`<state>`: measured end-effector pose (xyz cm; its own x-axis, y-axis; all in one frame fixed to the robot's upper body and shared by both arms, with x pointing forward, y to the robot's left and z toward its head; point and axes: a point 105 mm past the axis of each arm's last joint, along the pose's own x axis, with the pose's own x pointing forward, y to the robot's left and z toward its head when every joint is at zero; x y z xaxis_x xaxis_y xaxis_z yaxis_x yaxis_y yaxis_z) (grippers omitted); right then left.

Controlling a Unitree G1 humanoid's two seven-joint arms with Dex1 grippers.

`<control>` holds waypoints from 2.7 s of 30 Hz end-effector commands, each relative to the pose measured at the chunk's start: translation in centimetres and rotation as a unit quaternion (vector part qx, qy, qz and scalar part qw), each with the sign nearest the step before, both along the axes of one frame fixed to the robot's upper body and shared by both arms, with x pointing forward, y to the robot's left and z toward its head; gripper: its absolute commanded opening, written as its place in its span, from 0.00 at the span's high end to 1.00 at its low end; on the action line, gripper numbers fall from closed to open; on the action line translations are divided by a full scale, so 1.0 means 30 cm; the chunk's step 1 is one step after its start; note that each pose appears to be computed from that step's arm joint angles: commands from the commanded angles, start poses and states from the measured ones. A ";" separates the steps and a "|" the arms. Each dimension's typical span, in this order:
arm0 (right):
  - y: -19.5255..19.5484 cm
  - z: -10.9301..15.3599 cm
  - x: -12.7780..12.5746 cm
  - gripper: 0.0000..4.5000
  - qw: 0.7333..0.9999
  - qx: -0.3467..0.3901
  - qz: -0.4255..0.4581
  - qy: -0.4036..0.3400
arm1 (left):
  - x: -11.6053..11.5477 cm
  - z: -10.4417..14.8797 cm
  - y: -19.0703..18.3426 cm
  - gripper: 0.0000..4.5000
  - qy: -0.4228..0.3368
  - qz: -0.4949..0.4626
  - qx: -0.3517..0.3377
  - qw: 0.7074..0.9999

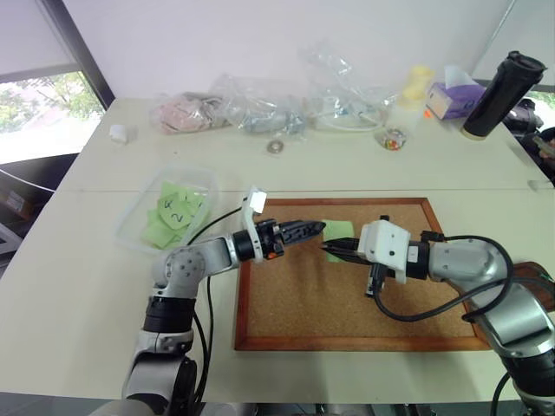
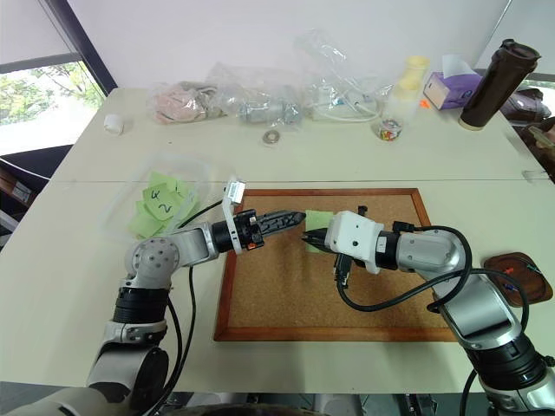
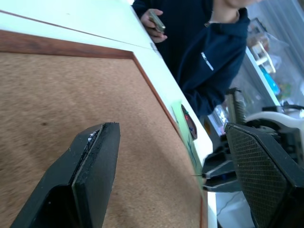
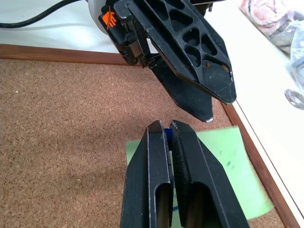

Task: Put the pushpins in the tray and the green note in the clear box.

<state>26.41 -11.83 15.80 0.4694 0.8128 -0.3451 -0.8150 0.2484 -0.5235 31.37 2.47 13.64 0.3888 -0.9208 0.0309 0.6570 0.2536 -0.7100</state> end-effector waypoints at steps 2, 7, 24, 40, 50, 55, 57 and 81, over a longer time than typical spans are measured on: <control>0.022 0.055 -0.014 1.00 0.999 0.003 0.018 -0.036 | -0.001 0.043 -0.012 0.14 -0.015 -0.004 -0.021 1.000; 0.029 0.062 -0.017 1.00 0.999 0.003 0.023 -0.039 | -0.022 0.035 -0.032 0.14 -0.007 -0.018 -0.024 1.000; 0.045 0.045 -0.039 1.00 0.998 -0.016 0.042 -0.042 | -0.030 0.016 -0.077 0.64 0.037 -0.038 -0.035 0.998; 0.007 0.121 -0.021 1.00 0.995 0.097 -0.036 -0.006 | 0.004 -0.045 -0.002 0.98 -0.069 0.020 0.070 0.995; -0.480 0.165 0.043 1.00 0.883 0.292 -0.362 0.063 | -0.073 0.011 0.016 0.98 -0.133 0.004 0.051 0.990; -0.746 0.123 -0.024 1.00 0.815 0.310 -0.483 0.073 | -0.128 0.028 0.006 0.98 -0.170 -0.013 0.059 0.984; -0.845 0.080 -0.073 1.00 0.788 0.300 -0.530 0.082 | -0.148 0.021 -0.002 0.98 -0.191 -0.018 0.073 0.979; -1.044 -0.085 -0.266 1.00 0.716 0.268 -0.632 0.130 | -0.231 -0.030 -0.040 0.98 -0.233 -0.034 0.104 0.966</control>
<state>18.49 -42.86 12.54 0.9153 -0.1433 -0.3765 0.1814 0.9811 0.0677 24.74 1.48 12.05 0.3268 -0.9447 -0.0273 0.8989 0.3197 -0.2996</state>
